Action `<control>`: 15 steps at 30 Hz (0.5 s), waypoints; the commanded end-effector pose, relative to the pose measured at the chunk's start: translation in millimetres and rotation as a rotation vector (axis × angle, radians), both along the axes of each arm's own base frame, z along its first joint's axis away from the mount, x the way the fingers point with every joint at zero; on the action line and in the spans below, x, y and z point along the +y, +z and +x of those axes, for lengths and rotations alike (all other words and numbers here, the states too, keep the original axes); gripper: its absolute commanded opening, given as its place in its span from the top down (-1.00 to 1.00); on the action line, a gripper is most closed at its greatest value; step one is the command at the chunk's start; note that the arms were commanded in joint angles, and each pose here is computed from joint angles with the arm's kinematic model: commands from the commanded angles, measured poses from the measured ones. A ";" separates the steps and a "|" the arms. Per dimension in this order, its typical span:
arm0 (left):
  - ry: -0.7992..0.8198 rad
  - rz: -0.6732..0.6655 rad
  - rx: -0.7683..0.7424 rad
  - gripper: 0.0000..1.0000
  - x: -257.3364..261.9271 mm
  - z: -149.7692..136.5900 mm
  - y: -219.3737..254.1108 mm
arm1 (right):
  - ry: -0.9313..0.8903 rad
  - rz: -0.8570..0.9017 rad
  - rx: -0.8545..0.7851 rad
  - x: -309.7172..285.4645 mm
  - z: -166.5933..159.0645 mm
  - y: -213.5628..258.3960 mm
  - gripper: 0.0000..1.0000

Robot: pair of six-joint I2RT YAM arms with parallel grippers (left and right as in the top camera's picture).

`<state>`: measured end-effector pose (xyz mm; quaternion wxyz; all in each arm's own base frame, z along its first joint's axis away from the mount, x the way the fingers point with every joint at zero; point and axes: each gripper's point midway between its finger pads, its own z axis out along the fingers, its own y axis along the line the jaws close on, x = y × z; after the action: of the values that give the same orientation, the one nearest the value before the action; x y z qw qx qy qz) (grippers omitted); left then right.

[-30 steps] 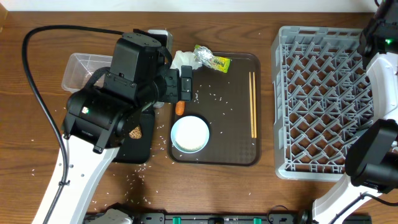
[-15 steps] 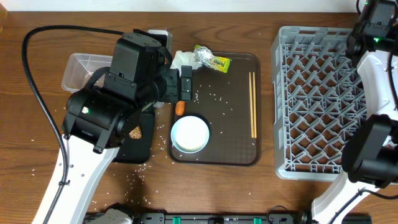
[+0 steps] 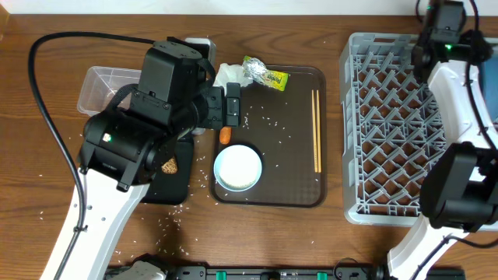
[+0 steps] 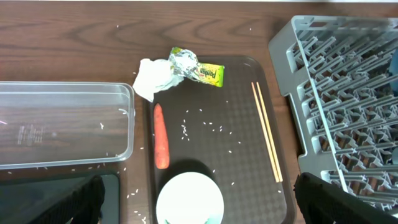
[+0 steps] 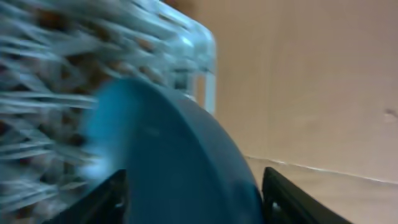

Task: Sort waste into correct bins and load items into the dishwasher rack
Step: 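Carry the blue bowl into the dish rack and release it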

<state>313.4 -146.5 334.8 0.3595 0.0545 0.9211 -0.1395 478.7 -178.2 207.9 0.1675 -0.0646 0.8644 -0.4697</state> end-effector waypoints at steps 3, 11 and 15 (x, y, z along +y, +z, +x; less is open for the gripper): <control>-0.026 0.020 -0.034 -0.96 1.4 -2.3 8.1 | 0.044 0.410 -0.204 68.5 3.4 -3.1 -0.35; -0.004 0.039 -0.053 -0.96 8.4 -3.9 12.1 | 0.080 0.687 -0.316 117.2 -17.1 32.6 -0.61; -0.004 0.043 -0.045 -0.96 9.4 -5.8 10.6 | 0.103 0.695 -0.358 119.8 -29.2 57.7 -0.65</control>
<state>312.4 -141.3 335.7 0.3646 0.0614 0.9208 -0.1241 456.1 -71.5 240.3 0.3158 0.0175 0.9314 -0.1804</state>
